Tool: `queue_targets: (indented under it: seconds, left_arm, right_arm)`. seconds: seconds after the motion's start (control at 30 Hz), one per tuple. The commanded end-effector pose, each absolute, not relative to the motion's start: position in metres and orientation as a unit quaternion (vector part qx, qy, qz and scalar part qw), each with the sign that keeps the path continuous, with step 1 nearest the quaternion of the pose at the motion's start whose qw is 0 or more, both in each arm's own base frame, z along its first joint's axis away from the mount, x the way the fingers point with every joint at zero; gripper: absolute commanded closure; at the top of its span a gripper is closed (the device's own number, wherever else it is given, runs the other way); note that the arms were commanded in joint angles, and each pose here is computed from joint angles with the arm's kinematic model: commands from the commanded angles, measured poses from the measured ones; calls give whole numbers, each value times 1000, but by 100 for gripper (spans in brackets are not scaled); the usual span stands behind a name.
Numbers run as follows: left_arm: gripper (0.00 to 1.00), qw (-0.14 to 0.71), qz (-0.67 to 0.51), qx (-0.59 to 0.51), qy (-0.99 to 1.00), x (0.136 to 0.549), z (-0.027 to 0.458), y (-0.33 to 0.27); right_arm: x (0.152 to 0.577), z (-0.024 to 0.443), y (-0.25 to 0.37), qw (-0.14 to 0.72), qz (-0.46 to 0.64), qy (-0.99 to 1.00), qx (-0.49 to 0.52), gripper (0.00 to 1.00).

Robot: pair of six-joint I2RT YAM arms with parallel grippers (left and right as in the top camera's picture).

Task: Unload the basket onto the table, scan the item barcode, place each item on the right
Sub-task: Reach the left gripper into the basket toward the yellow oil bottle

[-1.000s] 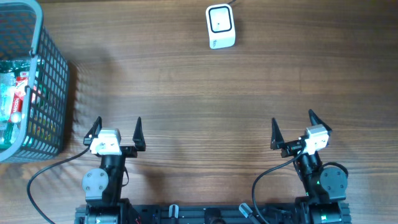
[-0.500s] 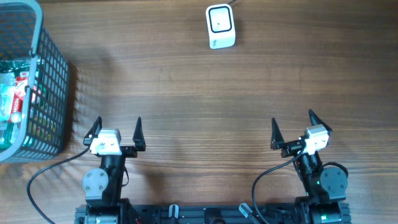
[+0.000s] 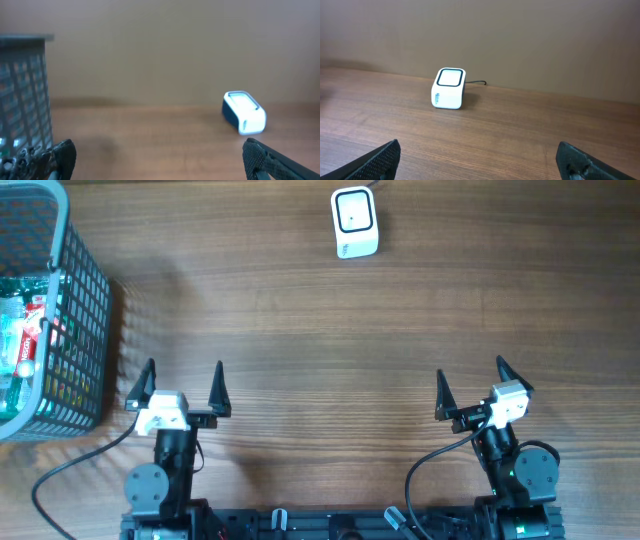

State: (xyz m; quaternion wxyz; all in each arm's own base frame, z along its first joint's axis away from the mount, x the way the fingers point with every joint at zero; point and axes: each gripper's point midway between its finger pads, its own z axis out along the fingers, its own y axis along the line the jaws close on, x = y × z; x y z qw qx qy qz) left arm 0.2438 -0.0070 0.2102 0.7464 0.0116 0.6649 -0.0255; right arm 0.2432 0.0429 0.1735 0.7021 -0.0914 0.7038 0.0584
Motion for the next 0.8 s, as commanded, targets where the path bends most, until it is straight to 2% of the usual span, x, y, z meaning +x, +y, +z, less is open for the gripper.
queue_targets:
  seconds: [0.0, 0.1, 0.2, 0.4, 0.5, 0.6, 0.67, 0.77]
  left_arm:
    - [0, 786, -54, 8, 616, 223, 288, -12]
    - [0, 774, -70, -7, 629, 210, 336, -12]
    - [0, 722, -92, -19, 685, 208, 384, -16]
    - [0, 574, -115, -22, 811, 240, 457, -26]
    - [0, 570, -115, -22, 813, 272, 488, -25]
    - [0, 561, -96, -29, 822, 305, 488, -18]
    - [0, 549, -41, -142, 822, 322, 475, 20]
    - [0, 506, 53, -303, 806, 324, 445, 83]
  right_arm:
    - [244, 174, 41, 703, 56, 703, -88, 0]
    - [244, 174, 41, 703, 56, 703, -88, 0]
    - [244, 174, 41, 703, 56, 703, -88, 0]
    - [244, 174, 41, 703, 56, 703, -88, 0]
    - [244, 174, 41, 703, 56, 703, -88, 0]
    - [244, 174, 41, 703, 56, 703, -88, 0]
    - [244, 174, 41, 703, 56, 703, -88, 0]
    - [244, 174, 41, 703, 56, 703, -88, 0]
